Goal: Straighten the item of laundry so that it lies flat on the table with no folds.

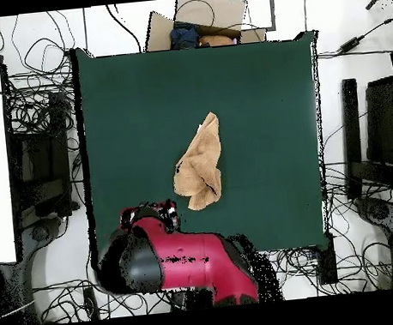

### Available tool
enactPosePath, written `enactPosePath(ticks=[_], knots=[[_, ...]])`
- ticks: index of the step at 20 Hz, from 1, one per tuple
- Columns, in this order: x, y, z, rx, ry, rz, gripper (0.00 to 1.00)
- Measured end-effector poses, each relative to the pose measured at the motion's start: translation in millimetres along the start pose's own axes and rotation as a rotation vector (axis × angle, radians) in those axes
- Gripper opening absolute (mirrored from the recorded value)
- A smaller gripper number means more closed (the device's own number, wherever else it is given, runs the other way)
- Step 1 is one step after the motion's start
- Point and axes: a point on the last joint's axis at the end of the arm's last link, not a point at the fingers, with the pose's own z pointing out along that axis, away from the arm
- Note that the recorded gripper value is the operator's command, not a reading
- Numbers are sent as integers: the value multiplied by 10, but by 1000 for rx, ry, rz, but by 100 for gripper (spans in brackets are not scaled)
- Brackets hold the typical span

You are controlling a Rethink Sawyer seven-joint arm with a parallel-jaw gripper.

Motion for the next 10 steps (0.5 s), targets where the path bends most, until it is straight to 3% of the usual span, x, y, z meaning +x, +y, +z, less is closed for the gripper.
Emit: enactPosePath(ticks=[6,10], knots=[[-116,-449,398,9,-64,52,100],[-64,-698,867,12,-62,19,100]])
